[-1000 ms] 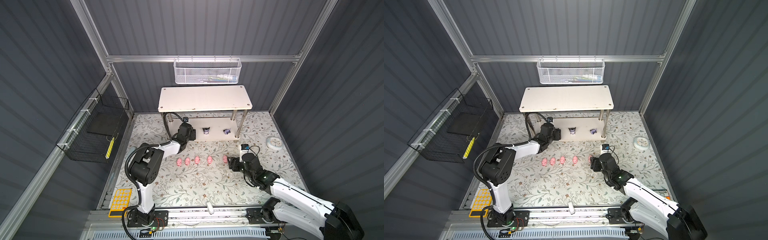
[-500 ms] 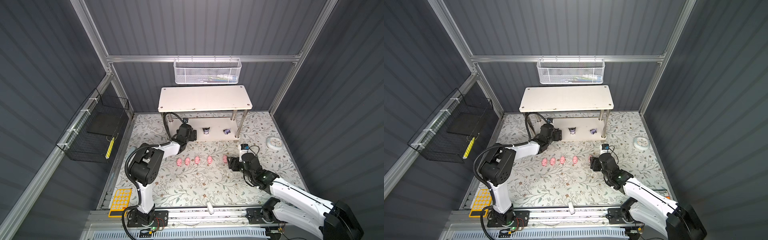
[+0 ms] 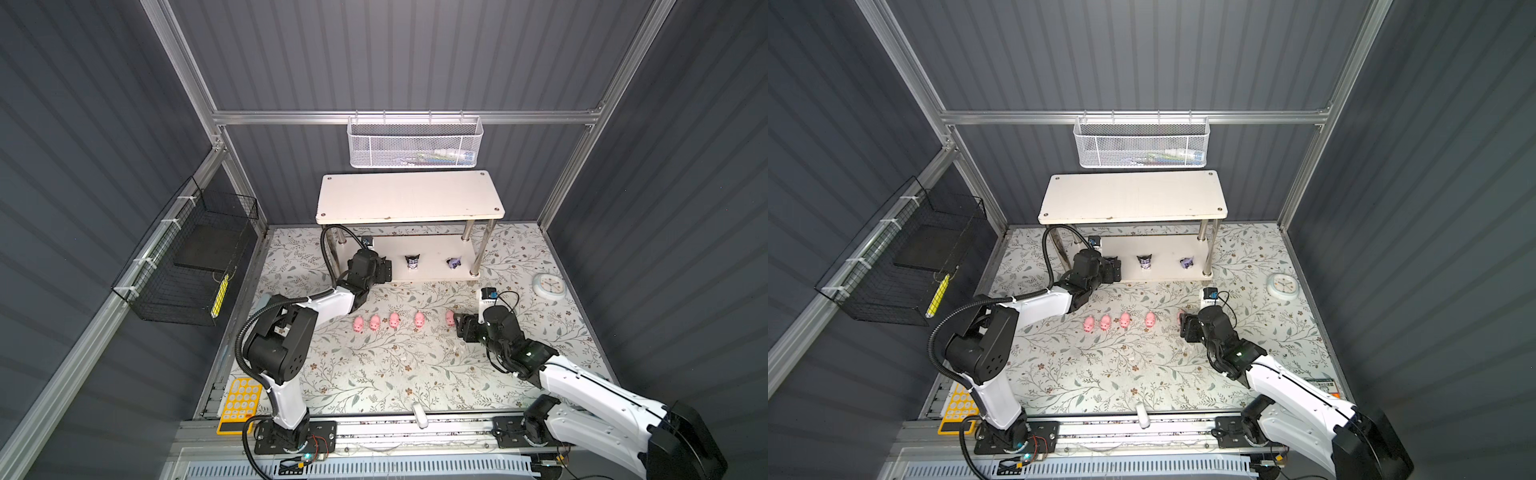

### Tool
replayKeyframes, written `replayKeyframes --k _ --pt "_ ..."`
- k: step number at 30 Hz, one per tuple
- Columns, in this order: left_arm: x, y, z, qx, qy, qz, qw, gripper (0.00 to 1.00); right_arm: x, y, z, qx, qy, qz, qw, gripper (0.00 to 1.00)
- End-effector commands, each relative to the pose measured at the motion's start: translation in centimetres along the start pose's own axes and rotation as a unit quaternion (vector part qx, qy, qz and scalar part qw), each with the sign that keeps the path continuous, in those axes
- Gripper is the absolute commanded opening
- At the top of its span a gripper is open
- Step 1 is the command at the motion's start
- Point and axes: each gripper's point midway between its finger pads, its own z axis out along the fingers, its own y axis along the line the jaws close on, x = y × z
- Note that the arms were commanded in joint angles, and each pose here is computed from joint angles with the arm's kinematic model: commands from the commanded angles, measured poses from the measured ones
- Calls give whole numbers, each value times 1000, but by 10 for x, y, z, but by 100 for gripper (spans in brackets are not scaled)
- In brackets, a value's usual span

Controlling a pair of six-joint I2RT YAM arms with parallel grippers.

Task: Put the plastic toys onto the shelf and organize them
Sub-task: 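Open the left gripper and draw it back from the shelf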

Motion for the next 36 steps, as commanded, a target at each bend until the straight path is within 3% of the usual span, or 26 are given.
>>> replayKeyframes --k 1,16,25,36 --pt "0 6 -9 -5 -4 -12 1000 96 -4 2 0 -4 -5 4 1000 70" --pt "28 -6 -56 17 14 6 1000 97 0 0 0 -7 -5 9 1000 70" --pt "49 -16 -110 20 20 20 999 97 5 -3 -1 1 6 6 1000 70" --pt "55 10 -180 27 3 -37 999 94 17 5 19 -1 60 2 998 71"
